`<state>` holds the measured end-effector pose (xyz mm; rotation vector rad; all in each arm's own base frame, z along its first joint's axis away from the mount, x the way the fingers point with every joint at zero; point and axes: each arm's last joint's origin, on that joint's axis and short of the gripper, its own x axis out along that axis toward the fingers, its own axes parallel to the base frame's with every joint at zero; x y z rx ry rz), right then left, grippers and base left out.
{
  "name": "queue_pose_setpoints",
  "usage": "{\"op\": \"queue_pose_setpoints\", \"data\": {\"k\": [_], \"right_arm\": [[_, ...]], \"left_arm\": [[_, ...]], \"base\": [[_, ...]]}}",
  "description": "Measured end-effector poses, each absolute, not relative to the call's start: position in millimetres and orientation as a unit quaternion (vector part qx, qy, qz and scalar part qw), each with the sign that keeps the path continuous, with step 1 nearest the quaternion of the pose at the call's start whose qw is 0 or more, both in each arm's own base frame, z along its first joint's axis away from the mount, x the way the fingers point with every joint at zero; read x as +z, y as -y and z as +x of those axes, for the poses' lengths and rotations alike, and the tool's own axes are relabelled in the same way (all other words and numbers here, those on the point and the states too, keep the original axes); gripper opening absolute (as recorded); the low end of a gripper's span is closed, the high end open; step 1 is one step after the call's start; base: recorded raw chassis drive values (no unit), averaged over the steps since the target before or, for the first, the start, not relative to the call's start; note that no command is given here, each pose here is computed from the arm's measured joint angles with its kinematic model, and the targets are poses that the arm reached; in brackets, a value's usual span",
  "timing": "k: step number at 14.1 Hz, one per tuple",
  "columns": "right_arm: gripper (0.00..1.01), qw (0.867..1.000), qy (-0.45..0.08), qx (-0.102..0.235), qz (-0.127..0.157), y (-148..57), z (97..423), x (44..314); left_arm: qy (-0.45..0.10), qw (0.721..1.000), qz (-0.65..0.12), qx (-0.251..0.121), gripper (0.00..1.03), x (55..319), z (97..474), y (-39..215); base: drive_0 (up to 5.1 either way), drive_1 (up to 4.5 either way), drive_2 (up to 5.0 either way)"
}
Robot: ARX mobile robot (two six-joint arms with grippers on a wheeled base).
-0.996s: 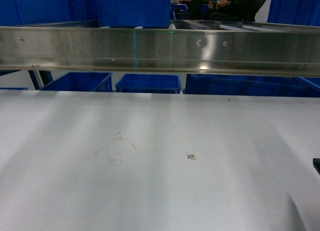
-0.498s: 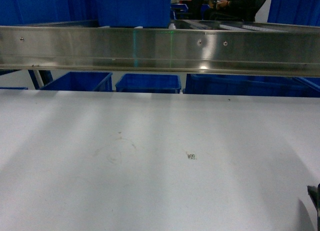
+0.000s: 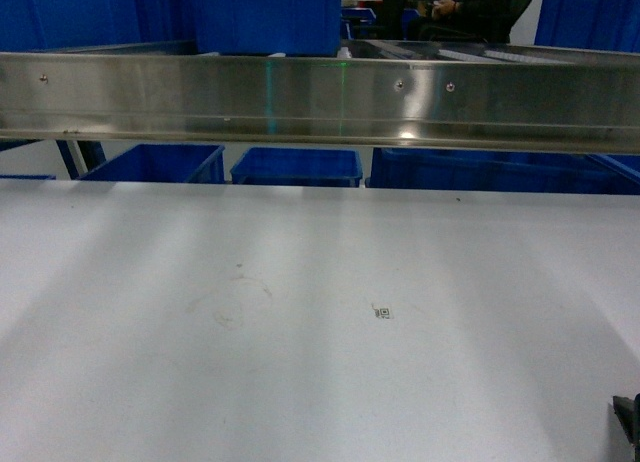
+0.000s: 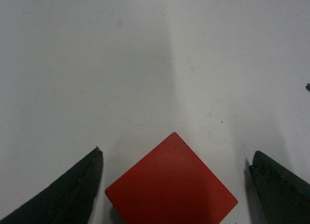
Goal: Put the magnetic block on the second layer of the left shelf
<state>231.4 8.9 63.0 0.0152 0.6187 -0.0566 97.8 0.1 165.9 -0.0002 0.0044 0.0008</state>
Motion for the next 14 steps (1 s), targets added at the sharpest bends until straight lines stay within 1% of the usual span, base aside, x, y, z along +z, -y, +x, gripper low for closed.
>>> {"op": "queue_pose_setpoints", "data": {"k": [1,2,3,6,8,10,12,13,14], "right_arm": [[0.8,0.953,-0.302,-0.024,0.009,-9.1,231.5,63.7],[0.54,0.954,-0.298,-0.019,0.008,-9.8,228.1,69.5],[0.49,0.958,-0.288,-0.015,0.009,-10.0,228.3,76.7],[0.49,0.961,-0.277,-0.01,0.011,-10.6,225.9,91.9],[0.49,0.968,-0.252,0.003,0.007,-17.4,219.8,116.1],[0.49,0.977,-0.212,0.014,-0.001,-26.9,208.8,148.2],[0.49,0.99,-0.135,0.029,-0.013,-37.9,185.5,199.4],[0.49,0.994,-0.1,0.027,-0.02,-37.9,179.0,210.5],[0.49,0.996,-0.078,0.023,-0.028,-35.7,174.5,217.4]], "left_arm": [[-0.002,1.0,0.0,0.0,0.98,165.9,97.7,-0.1],[-0.002,1.0,0.0,0.0,0.98,165.9,97.7,-0.1],[-0.002,1.0,0.0,0.0,0.98,165.9,97.7,-0.1],[-0.002,1.0,0.0,0.0,0.98,165.9,97.7,-0.1],[-0.002,1.0,0.0,0.0,0.98,165.9,97.7,-0.1],[-0.002,1.0,0.0,0.0,0.98,165.9,97.7,-0.1],[-0.002,1.0,0.0,0.0,0.98,165.9,97.7,-0.1],[-0.002,1.0,0.0,0.0,0.98,165.9,97.8,-0.1],[-0.002,1.0,0.0,0.0,0.98,165.9,97.8,-0.1]], "base": [[0.0,0.0,0.0],[0.0,0.0,0.0],[0.0,0.0,0.0],[0.0,0.0,0.0],[0.0,0.0,0.0],[0.0,0.0,0.0],[0.0,0.0,0.0],[0.0,0.0,0.0],[0.0,0.0,0.0]]}}
